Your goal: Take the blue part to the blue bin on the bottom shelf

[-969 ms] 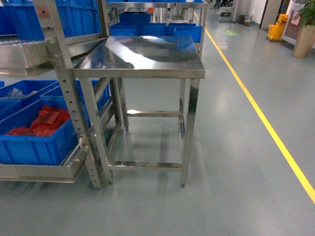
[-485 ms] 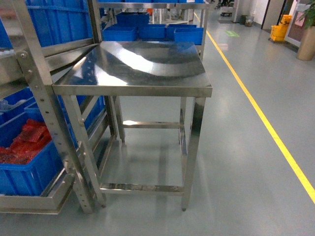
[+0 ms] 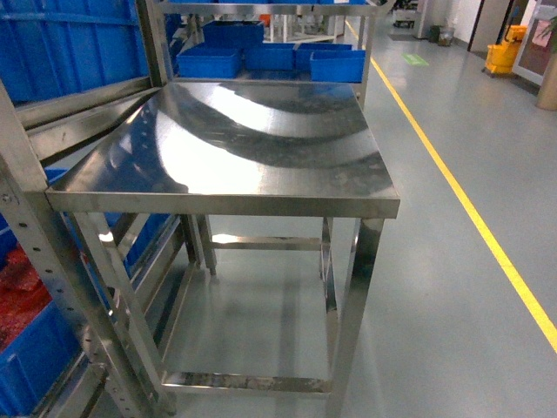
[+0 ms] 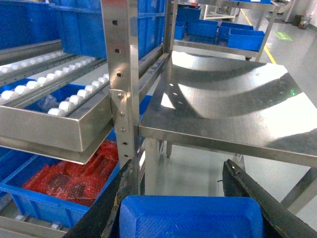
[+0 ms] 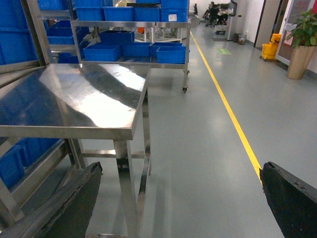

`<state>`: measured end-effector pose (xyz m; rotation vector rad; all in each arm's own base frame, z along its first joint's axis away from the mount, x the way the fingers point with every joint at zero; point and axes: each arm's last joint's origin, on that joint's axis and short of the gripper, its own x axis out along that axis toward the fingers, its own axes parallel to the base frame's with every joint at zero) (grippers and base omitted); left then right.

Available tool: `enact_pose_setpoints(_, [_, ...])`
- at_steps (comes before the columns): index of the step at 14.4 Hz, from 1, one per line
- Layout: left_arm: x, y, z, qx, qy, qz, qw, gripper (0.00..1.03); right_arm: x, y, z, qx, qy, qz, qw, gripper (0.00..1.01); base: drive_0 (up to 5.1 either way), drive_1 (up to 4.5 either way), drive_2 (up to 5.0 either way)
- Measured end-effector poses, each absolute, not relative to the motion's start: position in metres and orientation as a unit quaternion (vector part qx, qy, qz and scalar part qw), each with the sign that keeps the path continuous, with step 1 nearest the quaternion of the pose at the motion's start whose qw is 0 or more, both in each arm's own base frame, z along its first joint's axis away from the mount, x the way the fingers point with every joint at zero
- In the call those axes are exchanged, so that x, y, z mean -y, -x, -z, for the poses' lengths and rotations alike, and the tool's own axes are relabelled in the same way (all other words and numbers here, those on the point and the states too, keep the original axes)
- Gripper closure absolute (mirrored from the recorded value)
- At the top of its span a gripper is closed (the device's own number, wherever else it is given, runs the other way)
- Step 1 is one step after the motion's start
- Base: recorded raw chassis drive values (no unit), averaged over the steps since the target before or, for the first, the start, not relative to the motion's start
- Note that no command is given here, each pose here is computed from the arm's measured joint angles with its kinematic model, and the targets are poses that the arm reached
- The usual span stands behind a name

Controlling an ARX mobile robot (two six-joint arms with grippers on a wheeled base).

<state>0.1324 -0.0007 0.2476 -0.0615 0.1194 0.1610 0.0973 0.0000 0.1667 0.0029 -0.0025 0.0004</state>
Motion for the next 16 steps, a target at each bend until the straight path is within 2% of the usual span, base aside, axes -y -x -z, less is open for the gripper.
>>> enact_pose_setpoints(15, [0.0007, -0.1313, -0.2489, -0.053, 0.032, -0.08, 0.995, 0.6, 0.0, -0.0973, -0.1666, 0.001, -0.001, 0.0, 1.0, 0.03, 0.0, 3.12, -3.0])
enact_pose_setpoints(16, [0.0007, -0.1313, -0.2488, -0.054, 0.031, -0.08, 0.995, 0.6, 0.0, -0.0973, -0.1666, 0.001, -0.001, 0.0, 1.0, 0.03, -5.0, 2.32, 2.3])
